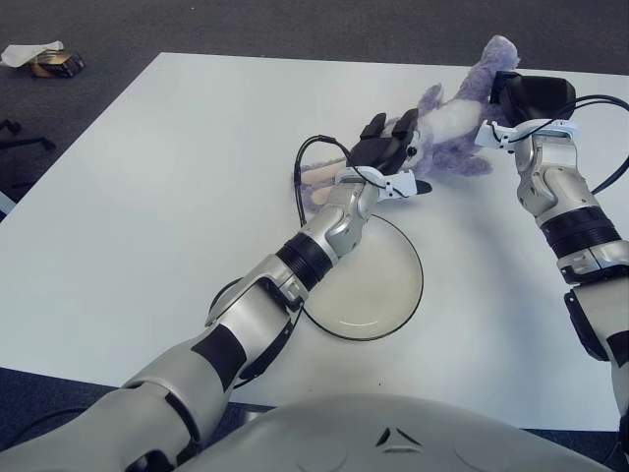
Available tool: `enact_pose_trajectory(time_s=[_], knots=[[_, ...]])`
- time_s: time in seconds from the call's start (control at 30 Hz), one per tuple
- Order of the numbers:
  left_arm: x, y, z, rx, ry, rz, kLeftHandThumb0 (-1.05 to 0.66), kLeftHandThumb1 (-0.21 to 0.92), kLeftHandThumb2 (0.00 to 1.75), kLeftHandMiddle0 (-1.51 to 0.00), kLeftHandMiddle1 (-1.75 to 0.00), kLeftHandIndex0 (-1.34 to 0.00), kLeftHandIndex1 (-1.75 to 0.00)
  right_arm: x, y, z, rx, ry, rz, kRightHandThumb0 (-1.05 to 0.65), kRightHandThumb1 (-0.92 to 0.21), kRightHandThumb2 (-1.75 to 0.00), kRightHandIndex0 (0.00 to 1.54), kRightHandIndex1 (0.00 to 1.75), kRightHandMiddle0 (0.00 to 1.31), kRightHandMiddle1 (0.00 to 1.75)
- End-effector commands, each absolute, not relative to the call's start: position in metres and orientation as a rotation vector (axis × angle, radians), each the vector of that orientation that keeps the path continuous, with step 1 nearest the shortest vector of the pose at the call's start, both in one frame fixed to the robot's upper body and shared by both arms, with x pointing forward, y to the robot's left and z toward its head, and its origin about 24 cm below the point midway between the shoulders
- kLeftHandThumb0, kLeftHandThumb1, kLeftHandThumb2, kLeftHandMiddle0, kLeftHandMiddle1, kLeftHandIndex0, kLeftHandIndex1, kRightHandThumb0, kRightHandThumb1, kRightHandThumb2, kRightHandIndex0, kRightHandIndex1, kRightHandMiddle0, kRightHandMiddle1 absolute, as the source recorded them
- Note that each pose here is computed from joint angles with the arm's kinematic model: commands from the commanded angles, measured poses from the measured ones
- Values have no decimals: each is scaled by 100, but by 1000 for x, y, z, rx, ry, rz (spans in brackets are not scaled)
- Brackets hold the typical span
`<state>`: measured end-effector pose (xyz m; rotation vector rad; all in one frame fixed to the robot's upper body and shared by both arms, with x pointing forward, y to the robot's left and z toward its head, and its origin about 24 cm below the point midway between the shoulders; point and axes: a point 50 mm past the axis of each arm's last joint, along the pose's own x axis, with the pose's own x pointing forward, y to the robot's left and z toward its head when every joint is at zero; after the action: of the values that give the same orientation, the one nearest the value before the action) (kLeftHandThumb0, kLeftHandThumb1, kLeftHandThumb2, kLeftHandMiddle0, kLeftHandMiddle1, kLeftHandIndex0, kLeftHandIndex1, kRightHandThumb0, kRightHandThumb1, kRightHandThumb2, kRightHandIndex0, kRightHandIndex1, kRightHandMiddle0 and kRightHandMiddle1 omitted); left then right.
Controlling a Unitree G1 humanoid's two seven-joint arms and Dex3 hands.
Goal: Put the doll into the plate.
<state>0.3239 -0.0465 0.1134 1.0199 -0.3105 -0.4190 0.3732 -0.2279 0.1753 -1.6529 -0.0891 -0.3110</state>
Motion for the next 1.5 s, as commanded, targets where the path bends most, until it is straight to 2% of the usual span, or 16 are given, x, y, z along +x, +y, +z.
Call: enact_pose_trajectory(time_s=[0.0,0.4,0.6,0.77,0.83,0.93,1.17,1.3,1.47], knots=[[319,-66,128,1022,-366,-407,-105,90,9,0,0,0,0,370,-229,177,-1667,-81,-333,-45,-41,-120,122,175,54,175],[320,-71,121,1085,-378,-392,-105,91,8,0,0,0,0,364,-223,178,-1686,-46,-332,-47,-35,-128,120,175,59,175],[319,-73,121,1081,-375,-397,-105,91,7,0,0,0,0,361,-220,179,-1677,-38,-326,-46,-37,-125,118,175,57,175],[320,-74,121,1080,-364,-401,-105,91,6,0,0,0,0,359,-218,180,-1652,-25,-319,-44,-44,-117,115,175,52,175],[320,-74,121,1077,-362,-399,-105,91,6,0,0,0,0,358,-217,180,-1646,-18,-316,-42,-50,-109,111,175,47,175],[320,-74,120,1066,-363,-395,-105,90,6,0,0,0,0,358,-216,180,-1640,-9,-310,-40,-58,-99,104,175,41,175],[319,-75,120,1027,-389,-375,-105,89,5,0,0,0,0,350,-208,181,-1632,2,-301,-38,-68,-86,87,175,34,175],[319,-75,119,991,-409,-364,-102,89,4,0,0,0,0,348,-206,182,-1627,4,-294,-39,-63,-92,91,175,37,175],[317,-77,120,933,-479,-337,-98,87,3,0,0,0,0,348,-209,178,-1626,-22,-269,-41,-54,-103,103,175,44,175]])
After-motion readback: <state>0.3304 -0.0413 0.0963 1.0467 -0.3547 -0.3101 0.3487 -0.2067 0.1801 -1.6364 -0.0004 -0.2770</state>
